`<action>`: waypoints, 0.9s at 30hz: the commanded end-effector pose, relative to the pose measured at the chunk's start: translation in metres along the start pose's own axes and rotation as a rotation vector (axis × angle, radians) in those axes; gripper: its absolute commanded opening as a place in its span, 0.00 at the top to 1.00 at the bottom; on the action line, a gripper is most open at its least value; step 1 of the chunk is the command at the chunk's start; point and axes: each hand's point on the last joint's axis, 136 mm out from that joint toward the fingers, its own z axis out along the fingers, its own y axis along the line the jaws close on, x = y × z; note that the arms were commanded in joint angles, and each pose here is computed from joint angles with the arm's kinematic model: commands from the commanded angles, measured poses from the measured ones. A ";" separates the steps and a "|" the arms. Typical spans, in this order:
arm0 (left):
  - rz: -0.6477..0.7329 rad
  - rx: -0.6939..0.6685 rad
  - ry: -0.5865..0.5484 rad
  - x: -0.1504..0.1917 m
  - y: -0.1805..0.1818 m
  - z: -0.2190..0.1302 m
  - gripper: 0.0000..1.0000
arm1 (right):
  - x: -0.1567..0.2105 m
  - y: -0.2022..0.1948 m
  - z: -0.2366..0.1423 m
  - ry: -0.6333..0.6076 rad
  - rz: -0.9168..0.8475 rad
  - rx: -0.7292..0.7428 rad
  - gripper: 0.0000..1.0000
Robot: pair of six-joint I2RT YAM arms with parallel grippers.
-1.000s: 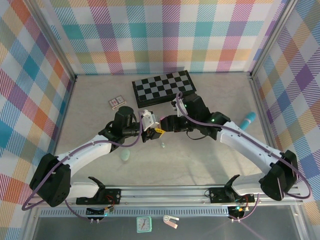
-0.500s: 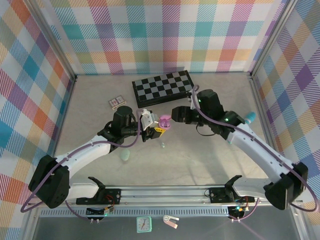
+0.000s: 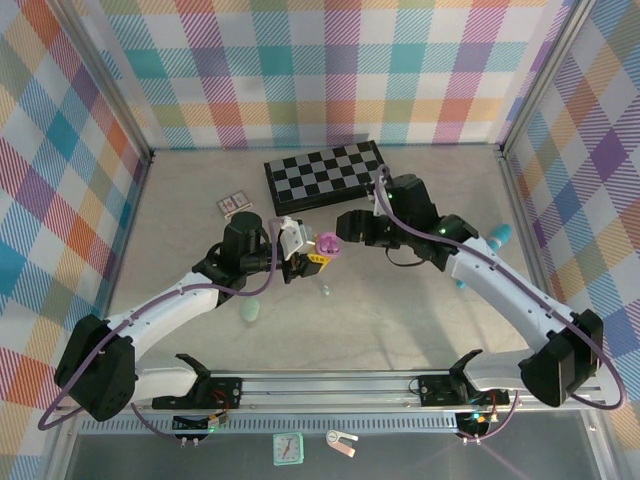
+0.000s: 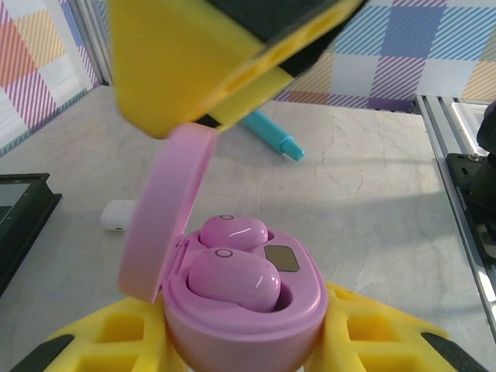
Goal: Insert wireless bluetooth earbuds into charging case
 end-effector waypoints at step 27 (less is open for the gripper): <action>0.031 -0.097 -0.290 -0.075 0.024 -0.005 0.81 | -0.020 0.040 -0.020 -0.074 0.393 -0.687 0.38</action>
